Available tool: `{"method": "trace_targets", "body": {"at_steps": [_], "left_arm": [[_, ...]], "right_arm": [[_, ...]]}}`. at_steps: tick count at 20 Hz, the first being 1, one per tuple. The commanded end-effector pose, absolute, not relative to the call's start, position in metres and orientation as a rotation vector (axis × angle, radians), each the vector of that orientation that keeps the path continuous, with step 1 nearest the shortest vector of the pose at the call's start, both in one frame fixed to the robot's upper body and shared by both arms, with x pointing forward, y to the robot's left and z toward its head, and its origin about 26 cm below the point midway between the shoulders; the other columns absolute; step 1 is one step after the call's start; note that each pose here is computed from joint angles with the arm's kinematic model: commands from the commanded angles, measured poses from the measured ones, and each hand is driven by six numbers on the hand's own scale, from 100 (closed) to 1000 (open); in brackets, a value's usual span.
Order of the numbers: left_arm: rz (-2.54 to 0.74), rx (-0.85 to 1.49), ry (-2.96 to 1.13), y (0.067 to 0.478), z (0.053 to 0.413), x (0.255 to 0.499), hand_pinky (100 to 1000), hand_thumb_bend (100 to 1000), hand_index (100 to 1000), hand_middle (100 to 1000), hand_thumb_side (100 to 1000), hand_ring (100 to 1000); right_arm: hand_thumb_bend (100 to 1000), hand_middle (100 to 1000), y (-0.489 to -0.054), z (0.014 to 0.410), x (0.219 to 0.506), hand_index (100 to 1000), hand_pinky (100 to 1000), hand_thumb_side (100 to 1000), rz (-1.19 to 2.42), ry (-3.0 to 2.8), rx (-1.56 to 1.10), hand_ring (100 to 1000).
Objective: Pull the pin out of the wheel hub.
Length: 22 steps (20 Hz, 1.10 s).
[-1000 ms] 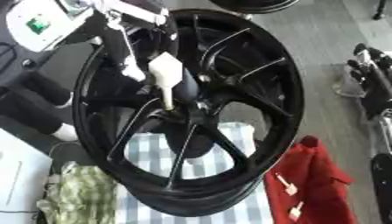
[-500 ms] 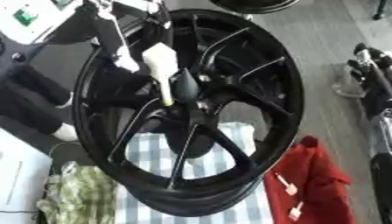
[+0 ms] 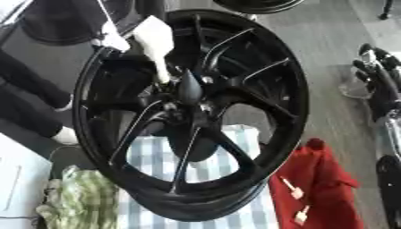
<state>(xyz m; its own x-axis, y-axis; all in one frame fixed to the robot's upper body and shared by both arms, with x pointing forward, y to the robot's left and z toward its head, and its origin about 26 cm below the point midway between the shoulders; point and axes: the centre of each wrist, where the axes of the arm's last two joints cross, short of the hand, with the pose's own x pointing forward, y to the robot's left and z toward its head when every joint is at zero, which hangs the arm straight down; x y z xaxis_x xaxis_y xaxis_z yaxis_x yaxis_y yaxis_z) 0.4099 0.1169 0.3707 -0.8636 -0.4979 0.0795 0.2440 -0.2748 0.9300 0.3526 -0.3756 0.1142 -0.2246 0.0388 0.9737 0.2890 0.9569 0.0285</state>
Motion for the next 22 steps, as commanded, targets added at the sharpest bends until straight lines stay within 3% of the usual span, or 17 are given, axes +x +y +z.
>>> {"method": "trace_targets", "body": {"at_steps": [1, 10, 16, 22], "left_arm": [[-2.103, 0.389, -1.601, 0.141, 0.403, 0.399, 665, 100, 273, 488, 100, 600], [-1.718, 0.618, -1.587, 0.285, 0.426, 0.377, 668, 100, 276, 491, 100, 599], [-1.449, 0.707, -1.504, 0.374, 0.402, 0.353, 663, 100, 279, 492, 100, 598], [-1.265, 0.727, -1.495, 0.416, 0.367, 0.339, 655, 100, 280, 492, 100, 597]], "right_arm": [[170, 817, -0.383, 0.126, 0.352, 798, 928, 473, -0.227, -1.819, -0.269, 837], [168, 817, -0.391, 0.133, 0.349, 799, 929, 472, -0.251, -1.839, -0.304, 837], [168, 816, -0.396, 0.137, 0.347, 799, 929, 471, -0.264, -1.85, -0.323, 837], [166, 817, -0.395, 0.14, 0.347, 799, 929, 469, -0.272, -1.863, -0.322, 838]]}}
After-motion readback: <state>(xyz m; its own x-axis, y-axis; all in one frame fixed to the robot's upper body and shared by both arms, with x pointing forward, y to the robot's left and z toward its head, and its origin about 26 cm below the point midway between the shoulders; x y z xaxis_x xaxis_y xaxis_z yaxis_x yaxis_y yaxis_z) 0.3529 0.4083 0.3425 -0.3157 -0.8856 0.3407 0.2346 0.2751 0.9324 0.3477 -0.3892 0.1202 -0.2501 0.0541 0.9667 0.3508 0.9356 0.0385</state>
